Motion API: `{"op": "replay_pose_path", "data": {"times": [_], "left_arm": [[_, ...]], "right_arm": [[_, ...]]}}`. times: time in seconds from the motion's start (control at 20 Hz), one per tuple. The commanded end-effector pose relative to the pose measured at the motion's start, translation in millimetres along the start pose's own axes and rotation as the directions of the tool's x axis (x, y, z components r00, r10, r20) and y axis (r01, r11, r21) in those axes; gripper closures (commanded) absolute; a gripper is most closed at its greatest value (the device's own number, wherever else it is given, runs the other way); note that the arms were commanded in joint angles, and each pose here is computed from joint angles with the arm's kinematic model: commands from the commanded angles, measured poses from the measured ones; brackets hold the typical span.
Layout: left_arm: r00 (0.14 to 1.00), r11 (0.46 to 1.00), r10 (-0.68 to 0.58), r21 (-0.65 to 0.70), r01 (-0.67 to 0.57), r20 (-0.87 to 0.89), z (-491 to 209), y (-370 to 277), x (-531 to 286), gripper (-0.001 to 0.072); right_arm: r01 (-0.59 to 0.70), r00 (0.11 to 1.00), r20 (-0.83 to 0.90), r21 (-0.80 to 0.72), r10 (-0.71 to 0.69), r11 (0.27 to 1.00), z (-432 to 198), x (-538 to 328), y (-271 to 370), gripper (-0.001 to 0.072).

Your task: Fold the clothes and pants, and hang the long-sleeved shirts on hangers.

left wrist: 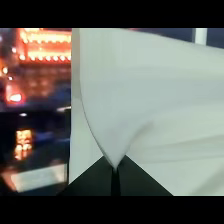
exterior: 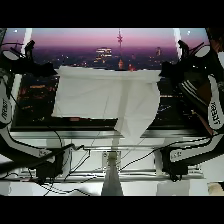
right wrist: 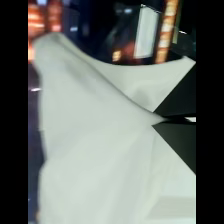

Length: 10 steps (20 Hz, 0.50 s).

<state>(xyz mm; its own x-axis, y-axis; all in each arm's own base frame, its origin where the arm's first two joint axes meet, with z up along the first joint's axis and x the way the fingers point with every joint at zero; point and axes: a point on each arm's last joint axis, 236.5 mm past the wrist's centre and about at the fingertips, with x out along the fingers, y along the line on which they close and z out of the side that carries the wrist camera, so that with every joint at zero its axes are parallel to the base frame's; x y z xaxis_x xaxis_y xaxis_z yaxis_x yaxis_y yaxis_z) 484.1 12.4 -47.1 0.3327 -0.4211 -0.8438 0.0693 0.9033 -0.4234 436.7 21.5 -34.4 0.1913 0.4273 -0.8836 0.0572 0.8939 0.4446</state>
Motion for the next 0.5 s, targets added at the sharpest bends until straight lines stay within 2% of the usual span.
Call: {"op": "replay_pose_path", "data": {"times": [0.0, 0.15, 0.3, 0.35, 0.4, 0.45], "left_arm": [[0.999, 1.0, -0.018, -0.003, 0.018, -0.052, -11, -4, 13, 0.0689], [0.997, 1.0, -0.026, 0.007, 0.026, -0.071, -15, -10, 22, 0.0689], [0.996, 0.999, -0.028, 0.014, 0.029, -0.08, -16, -12, 26, 0.0685], [0.996, 0.999, -0.029, 0.015, 0.03, -0.082, -17, -12, 26, 0.056], [0.996, 0.999, -0.032, 0.01, 0.033, -0.088, -18, -11, 23, 0.0204], [0.995, 0.999, -0.036, 0.008, 0.037, -0.094, -20, -11, 20, 0.0006]], "right_arm": [[-0.012, 1.0, -0.022, 0.058, 0.014, 0.998, -36, 21, -6, 0.0702], [0.038, 0.994, 0.098, 0.053, -0.043, 0.998, -52, 36, 0, 0.0701], [0.05, 0.991, 0.121, 0.092, -0.061, 0.994, -74, 40, 2, 0.0693], [0.057, 0.993, 0.099, 0.108, -0.068, 0.992, -80, 40, 0, 0.0534], [0.071, 0.993, 0.083, 0.095, -0.079, 0.993, -83, 39, -3, 0.0252], [0.092, 0.991, 0.086, 0.076, -0.099, 0.993, -82, 36, -6, 0.0213]]}}
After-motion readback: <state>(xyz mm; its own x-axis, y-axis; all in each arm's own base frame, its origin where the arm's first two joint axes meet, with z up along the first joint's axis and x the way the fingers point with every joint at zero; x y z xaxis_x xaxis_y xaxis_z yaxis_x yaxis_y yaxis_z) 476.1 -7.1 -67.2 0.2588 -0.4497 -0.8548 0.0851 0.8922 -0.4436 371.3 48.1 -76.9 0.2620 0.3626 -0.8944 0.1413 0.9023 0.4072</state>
